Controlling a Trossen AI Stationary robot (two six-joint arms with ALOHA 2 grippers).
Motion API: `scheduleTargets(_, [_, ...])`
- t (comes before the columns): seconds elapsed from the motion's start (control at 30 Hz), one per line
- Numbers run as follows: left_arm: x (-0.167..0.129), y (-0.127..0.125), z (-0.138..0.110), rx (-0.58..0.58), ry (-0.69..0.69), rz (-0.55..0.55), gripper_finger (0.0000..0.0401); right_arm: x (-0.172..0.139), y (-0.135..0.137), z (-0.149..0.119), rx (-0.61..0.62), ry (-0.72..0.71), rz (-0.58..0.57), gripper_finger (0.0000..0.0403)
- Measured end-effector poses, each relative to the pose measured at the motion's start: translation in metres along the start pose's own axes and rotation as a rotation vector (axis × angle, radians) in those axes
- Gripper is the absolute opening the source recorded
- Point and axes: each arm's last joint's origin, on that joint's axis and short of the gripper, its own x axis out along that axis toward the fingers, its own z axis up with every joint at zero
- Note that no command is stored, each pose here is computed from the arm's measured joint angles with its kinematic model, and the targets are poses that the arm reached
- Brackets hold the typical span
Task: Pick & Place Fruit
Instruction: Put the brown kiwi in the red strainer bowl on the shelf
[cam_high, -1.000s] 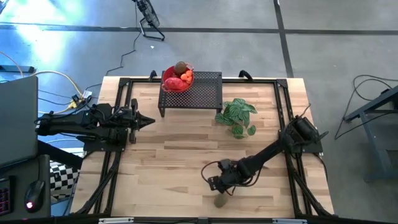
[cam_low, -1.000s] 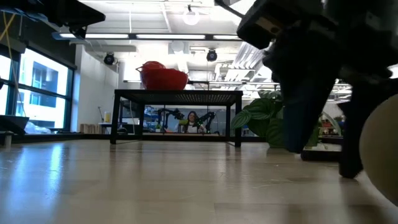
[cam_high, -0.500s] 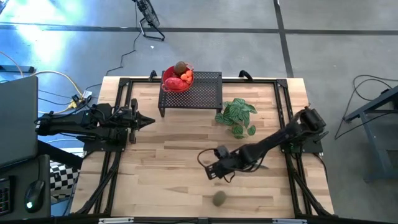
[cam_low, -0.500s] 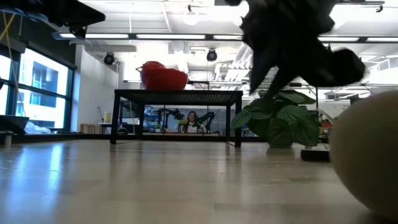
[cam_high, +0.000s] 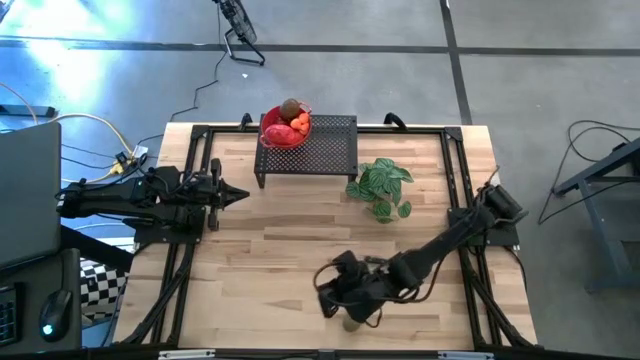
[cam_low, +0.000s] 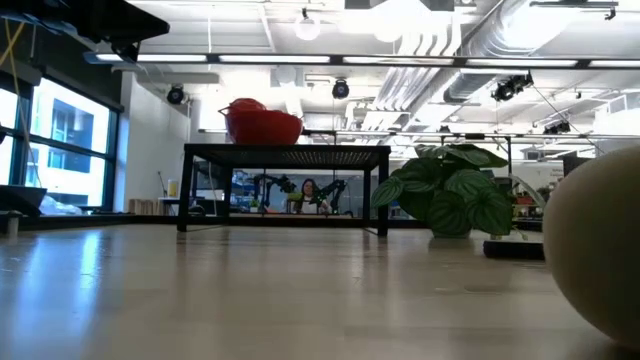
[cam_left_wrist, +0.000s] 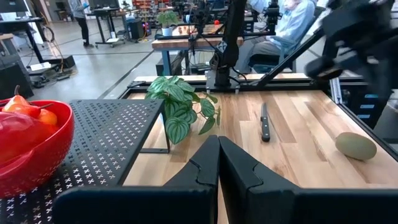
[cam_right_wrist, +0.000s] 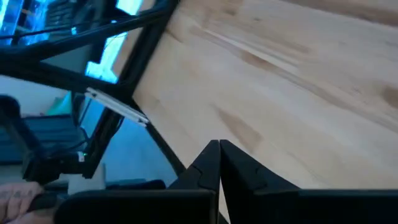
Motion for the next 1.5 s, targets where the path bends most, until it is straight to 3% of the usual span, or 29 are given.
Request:
scheduleTargets(0.1, [0.0,0.0,0.0,0.0,0.0,0.0,0.0,0.01,0.022,-0.001,-0.037,0.016,0.022,0.0002])
scheduleTargets(0.27, [0.0,0.0,0.0,-0.001,0.0,0.0,0.0,0.019,0.04,-0.012,-0.004,0.037,-0.081,0.0002])
scheduleTargets(0.63, [0.0,0.0,0.0,-0.001,0.002,0.0,0.0,-0.003,0.02,-0.052,0.463,0.234,-0.515,0.0002])
scheduleTargets(0.73, [0.0,0.0,0.0,-0.001,0.002,0.0,0.0,-0.008,0.015,-0.056,0.529,0.314,-0.626,0.0002])
scheduleTargets(1.13, [0.0,0.0,0.0,-0.001,0.001,0.0,0.0,-0.01,0.015,-0.059,0.484,0.314,-0.618,0.0006])
scheduleTargets(1.27, [0.0,0.0,0.0,-0.002,0.0,0.0,0.0,-0.009,0.014,-0.056,0.49,0.336,-0.639,0.0043])
scheduleTargets(1.4, [0.0,0.0,0.0,-0.001,0.001,0.0,0.0,-0.008,0.013,-0.054,0.497,0.314,-0.644,0.0116])
scheduleTargets(1.5, [0.0,0.0,0.0,-0.001,0.001,0.0,0.0,-0.002,0.009,-0.055,0.573,0.29,-0.694,0.0176])
